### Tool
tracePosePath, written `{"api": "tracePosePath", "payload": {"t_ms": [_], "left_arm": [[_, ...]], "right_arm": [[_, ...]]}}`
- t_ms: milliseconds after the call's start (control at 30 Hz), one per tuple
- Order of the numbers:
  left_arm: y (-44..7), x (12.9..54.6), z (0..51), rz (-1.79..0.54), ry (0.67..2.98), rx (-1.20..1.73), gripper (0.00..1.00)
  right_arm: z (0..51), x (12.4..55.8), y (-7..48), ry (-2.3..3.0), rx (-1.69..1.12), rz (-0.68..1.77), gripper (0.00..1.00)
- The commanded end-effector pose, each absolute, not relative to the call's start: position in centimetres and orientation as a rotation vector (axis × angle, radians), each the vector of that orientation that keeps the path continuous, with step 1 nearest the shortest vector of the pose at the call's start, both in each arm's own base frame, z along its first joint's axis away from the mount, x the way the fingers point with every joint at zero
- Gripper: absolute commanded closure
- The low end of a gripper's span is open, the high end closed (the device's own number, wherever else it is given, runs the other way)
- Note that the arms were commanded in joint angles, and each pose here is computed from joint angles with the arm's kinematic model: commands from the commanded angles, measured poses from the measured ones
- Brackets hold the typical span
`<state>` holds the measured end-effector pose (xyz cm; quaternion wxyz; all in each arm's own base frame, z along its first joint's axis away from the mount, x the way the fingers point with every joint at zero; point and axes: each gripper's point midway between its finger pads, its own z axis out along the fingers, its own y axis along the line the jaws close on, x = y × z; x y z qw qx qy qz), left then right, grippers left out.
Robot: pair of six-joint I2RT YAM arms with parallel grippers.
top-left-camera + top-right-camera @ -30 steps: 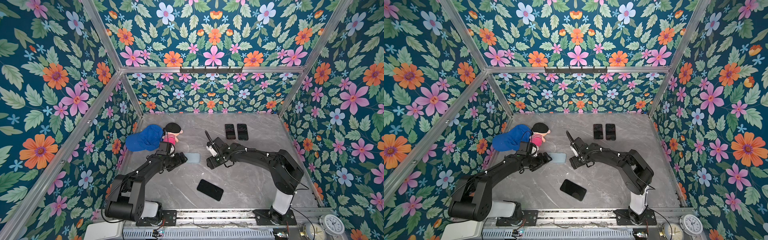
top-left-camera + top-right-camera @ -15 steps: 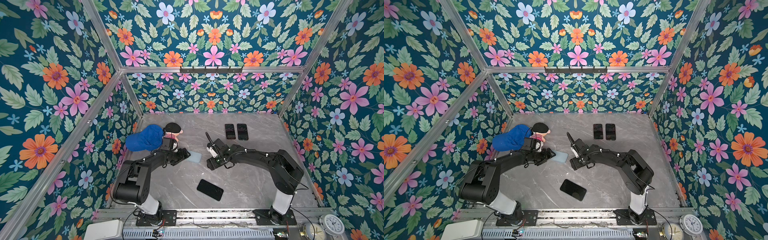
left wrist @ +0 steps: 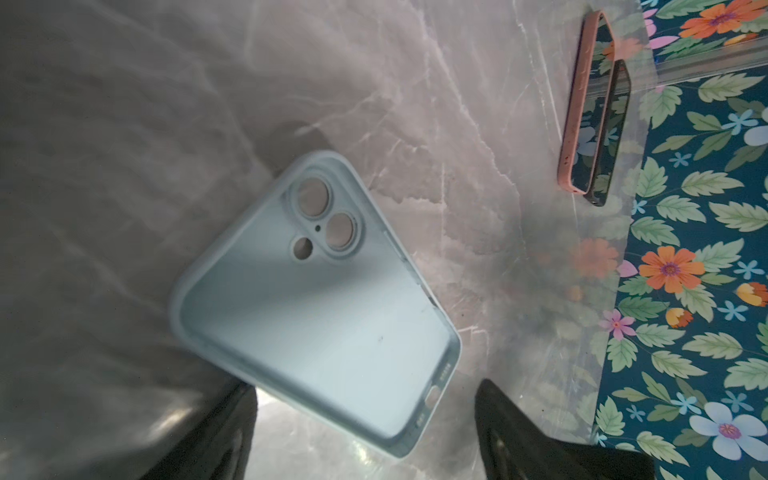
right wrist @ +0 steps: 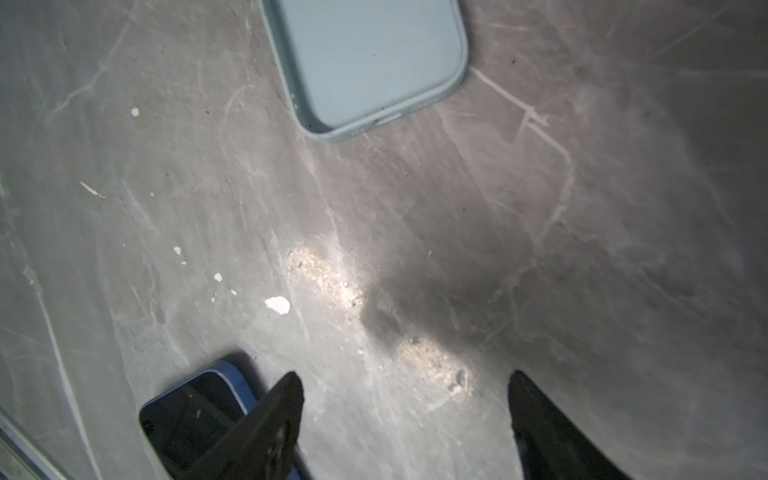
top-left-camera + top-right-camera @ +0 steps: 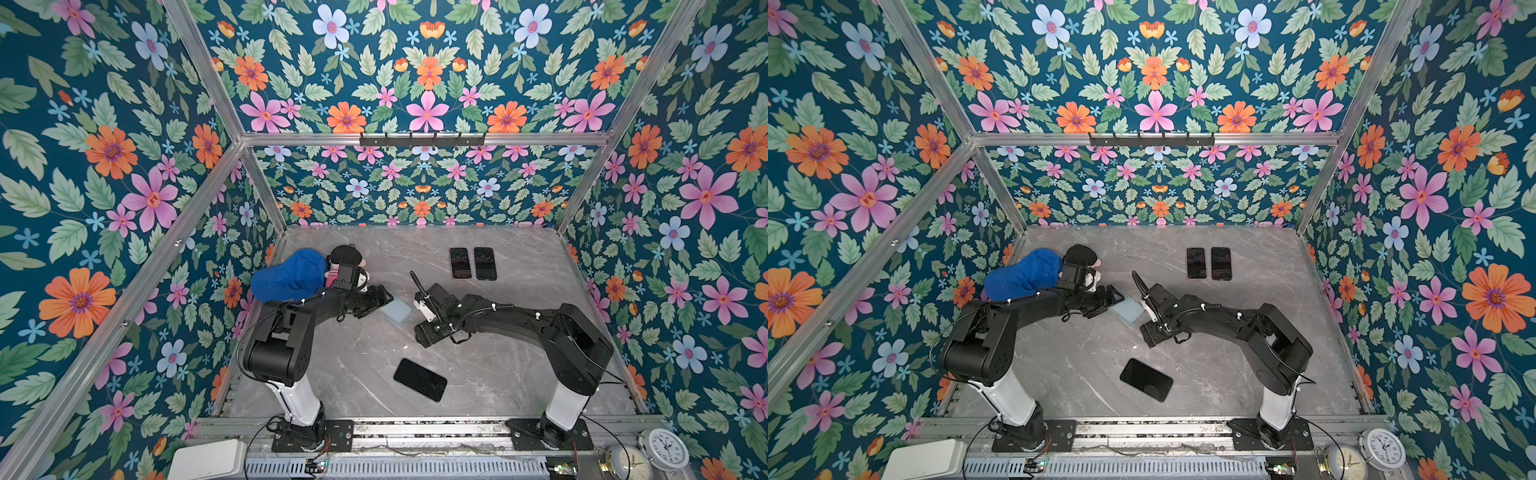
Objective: Put the phone into the phone case
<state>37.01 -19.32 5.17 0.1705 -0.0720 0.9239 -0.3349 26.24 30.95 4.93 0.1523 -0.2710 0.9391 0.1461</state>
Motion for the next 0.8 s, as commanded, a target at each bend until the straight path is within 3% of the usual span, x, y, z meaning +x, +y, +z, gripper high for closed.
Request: {"api": "tracePosePath", "payload": {"t_ms": [0,367,767], "left_arm": [[-20.0,37.2,6.0,-0.981,2.599,-0.173,0.16],[-18.5,29.4,6.0,-0.966,2.655,-0.234,0.14],[-19.7,25.4,4.5,-0.976,2.735,-0.21,0.11]], "right_arm": [[5.3,25.2,30.4,2.701,-0.793,0.378,0.22],[6.4,17.2,32.0,2.565,-1.095,0.354,0.19],[4.4,13.6,32.4,2.557,-1.253,0.339,0.17]]}}
